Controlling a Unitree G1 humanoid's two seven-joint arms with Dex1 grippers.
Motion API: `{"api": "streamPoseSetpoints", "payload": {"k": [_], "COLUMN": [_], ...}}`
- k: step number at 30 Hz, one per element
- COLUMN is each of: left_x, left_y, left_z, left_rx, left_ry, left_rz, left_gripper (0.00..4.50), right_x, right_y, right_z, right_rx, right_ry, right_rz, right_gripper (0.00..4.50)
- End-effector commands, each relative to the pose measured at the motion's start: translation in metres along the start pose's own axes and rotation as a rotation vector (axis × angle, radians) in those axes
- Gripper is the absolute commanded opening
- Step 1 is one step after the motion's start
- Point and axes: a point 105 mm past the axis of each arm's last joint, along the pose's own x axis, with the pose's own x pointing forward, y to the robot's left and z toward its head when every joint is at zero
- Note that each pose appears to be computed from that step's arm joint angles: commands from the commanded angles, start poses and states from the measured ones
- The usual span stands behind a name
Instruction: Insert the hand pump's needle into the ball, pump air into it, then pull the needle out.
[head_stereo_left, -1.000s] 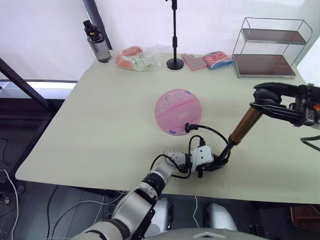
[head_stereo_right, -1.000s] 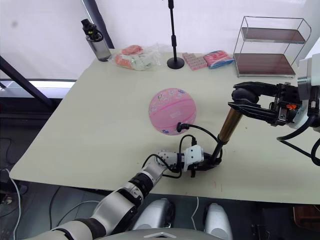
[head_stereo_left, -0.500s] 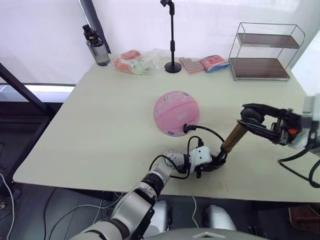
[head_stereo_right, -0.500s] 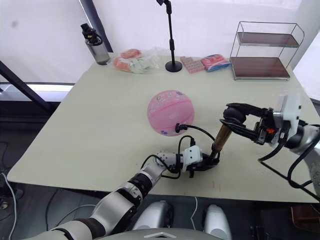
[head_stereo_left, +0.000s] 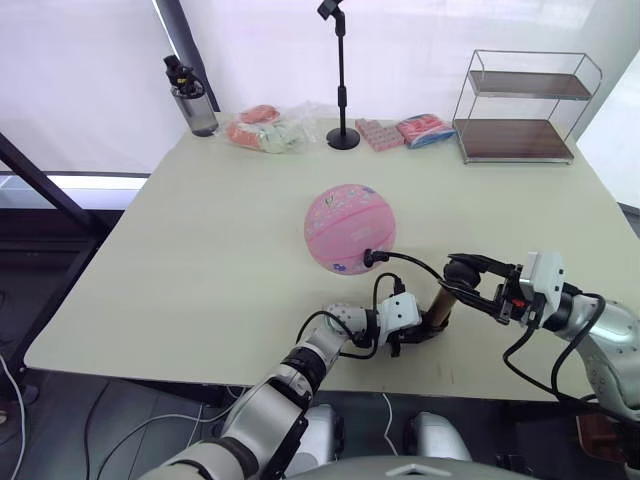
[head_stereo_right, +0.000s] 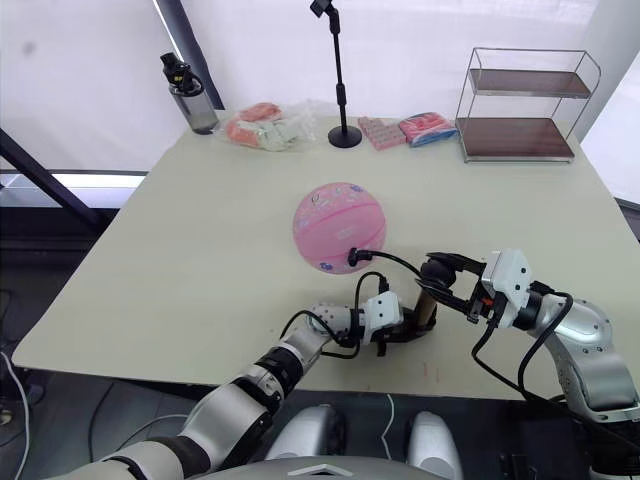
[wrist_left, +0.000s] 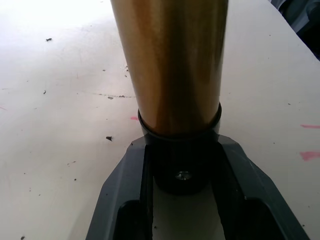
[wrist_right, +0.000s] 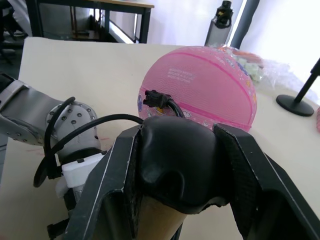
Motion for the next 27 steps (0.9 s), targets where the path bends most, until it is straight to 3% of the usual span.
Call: {"api": "streamPoseSetpoints", "payload": {"k": [1, 5, 10, 27], "left_x": [-0.002, -0.002, -0.001, -0.002], "left_y": [-0.033, -0.033, -0.033, -0.036], "left_z": [-0.041, -0.041, -0.041, -0.041], "left_rx": [-0.094, -0.096, -0.098, -0.098], "left_ry": [0.138, 0.137, 0.135, 0.132], "left_rz": [-0.091, -0.089, -0.088, -0.105], "left_gripper": [1.12, 1.12, 1.12, 1.12], "right_x": [-0.008, -0.007, -0.011, -0.038], "right_y": [0.004, -0.004, -0.018, -0.051], "right_z": [-0.043, -0.018, 0.036, 0.168], "right_rx": [0.06, 0.053, 0.03, -0.158], "right_ry": [0.187, 0.112, -0.003, -0.154], "right_rz": [-0.026, -0.028, -0.014, -0.005], "right_gripper": [1.71, 1.71, 1.71, 1.71]}}
